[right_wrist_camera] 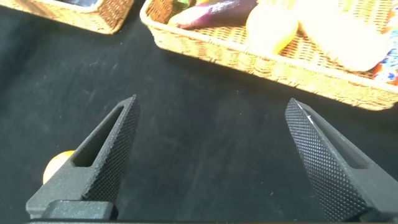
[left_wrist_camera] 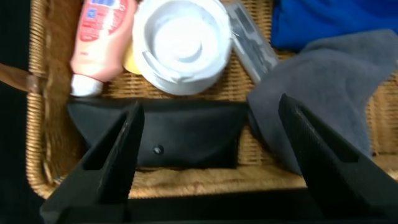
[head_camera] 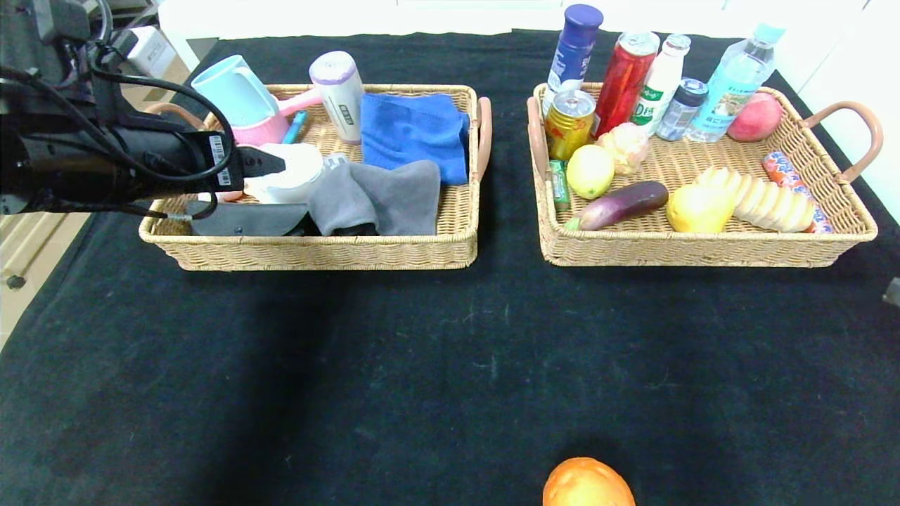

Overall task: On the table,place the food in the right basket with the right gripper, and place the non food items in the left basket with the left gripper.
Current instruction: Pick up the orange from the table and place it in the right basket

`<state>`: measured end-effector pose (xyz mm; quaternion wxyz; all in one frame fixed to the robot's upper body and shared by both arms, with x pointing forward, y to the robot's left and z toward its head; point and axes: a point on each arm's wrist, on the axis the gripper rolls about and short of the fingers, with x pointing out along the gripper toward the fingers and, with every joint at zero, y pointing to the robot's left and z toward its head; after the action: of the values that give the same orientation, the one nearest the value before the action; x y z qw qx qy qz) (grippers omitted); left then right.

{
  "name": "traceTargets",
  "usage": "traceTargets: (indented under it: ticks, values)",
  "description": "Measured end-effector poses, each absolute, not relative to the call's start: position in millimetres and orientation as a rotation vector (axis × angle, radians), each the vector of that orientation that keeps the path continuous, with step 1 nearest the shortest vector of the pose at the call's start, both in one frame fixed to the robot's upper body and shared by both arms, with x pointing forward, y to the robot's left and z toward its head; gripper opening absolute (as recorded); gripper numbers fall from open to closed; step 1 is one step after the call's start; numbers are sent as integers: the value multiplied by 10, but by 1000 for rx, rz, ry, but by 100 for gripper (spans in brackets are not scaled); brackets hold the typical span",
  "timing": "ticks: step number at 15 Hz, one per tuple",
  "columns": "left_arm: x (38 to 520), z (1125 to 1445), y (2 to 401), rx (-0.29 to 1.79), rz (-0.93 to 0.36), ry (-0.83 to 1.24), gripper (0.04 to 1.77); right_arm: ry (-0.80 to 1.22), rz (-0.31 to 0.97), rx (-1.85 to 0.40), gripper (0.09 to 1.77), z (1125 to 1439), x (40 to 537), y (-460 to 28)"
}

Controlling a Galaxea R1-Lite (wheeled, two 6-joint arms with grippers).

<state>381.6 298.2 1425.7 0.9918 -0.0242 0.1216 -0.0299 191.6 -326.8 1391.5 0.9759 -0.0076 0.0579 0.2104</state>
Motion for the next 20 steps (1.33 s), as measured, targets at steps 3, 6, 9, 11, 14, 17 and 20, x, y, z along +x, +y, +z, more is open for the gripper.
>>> traceTargets:
  ticks: [3,6,9,11,14,17,20]
  values:
    - [3539,14129,2804,-37,-184,289,162,110,410,-16,171,13932,1908,-3276]
    - [3148,13958,2569,21,-364,331,165,111,397,-19,171,13928,1891,-3272]
    - [2718,13821,2432,131,-529,329,167,208,401,-1,171,13814,1884,-3268]
    - [2479,13727,2388,179,-613,326,168,227,402,3,171,13806,1935,-3266]
    - [2244,13518,2410,285,-694,337,169,276,430,6,171,13818,2024,-3221]
    - [2145,13296,2458,380,-729,369,170,393,440,-5,171,13792,2070,-3092]
    - [2084,13262,2494,381,-743,366,170,479,400,31,171,13769,2155,-2891]
